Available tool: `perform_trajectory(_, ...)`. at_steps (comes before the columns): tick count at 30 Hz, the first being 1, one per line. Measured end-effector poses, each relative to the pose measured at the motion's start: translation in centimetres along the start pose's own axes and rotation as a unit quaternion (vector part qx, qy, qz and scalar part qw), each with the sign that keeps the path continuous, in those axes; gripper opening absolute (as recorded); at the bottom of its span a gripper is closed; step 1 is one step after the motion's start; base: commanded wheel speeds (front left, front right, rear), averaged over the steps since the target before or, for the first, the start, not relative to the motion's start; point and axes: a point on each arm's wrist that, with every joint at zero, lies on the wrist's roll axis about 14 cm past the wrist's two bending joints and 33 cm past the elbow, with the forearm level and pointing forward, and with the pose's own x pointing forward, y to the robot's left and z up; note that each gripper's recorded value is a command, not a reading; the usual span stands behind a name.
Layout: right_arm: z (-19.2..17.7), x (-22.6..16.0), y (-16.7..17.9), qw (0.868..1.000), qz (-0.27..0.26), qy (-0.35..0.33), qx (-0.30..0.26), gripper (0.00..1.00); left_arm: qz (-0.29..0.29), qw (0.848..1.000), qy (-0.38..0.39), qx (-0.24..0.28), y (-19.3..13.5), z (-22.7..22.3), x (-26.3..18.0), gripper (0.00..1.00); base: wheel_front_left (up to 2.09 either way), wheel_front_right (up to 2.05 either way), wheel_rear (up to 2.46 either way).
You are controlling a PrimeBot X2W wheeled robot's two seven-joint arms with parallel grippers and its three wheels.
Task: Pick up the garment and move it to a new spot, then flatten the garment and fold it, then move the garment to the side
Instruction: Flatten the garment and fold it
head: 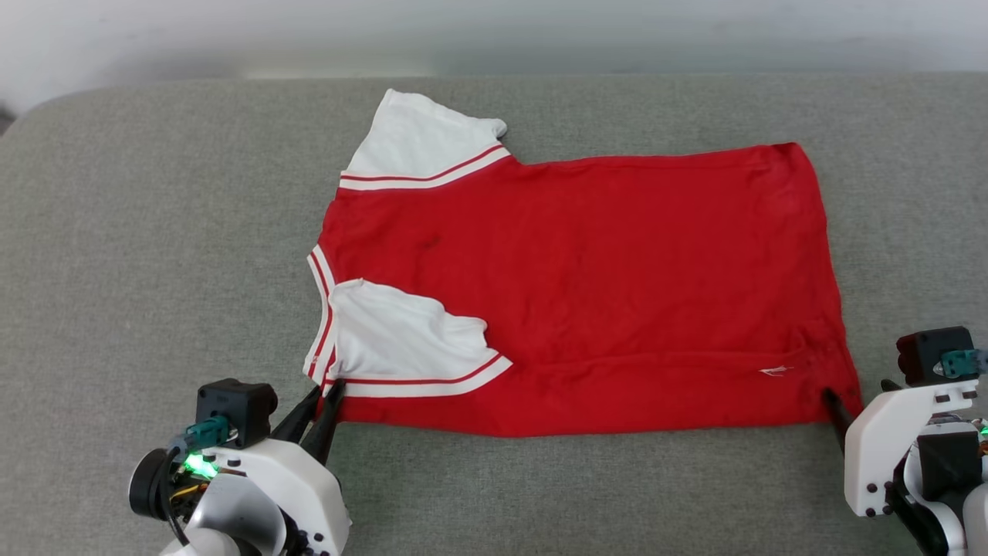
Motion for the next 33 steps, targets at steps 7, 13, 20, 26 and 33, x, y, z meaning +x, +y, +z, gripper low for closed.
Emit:
perform_trajectory(7,-2.7,2.3,1.0,0.998,0.007,0.064,0.009,1.00,0.002,1.000,-0.004,0.000,0.1,0.5,-0.1,0.00,0.00,0.00,0.00)
perform_trajectory(13,-4.0,3.1,1.4,0.996,0.012,0.091,0.020,1.00,0.008,1.000,0.013,0.002,0.6,-0.5,-0.2,0.00,0.00,0.00,0.00)
perform_trajectory(20,-3.5,2.6,1.2,0.996,0.012,0.074,0.041,0.00,0.006,0.999,0.041,0.008,0.9,-2.0,-0.9,0.00,0.00,0.00,0.00)
perform_trajectory(26,-2.7,0.5,0.3,0.997,0.003,0.040,0.059,0.00,0.006,0.999,0.049,0.014,1.2,-2.4,-2.3,0.00,0.00,0.00,0.00)
perform_trajectory(33,-3.4,-3.0,-0.7,0.996,-0.010,0.020,0.081,0.00,-0.004,0.997,0.076,0.021,0.8,-3.9,-4.7,0.00,0.00,0.00,0.00)
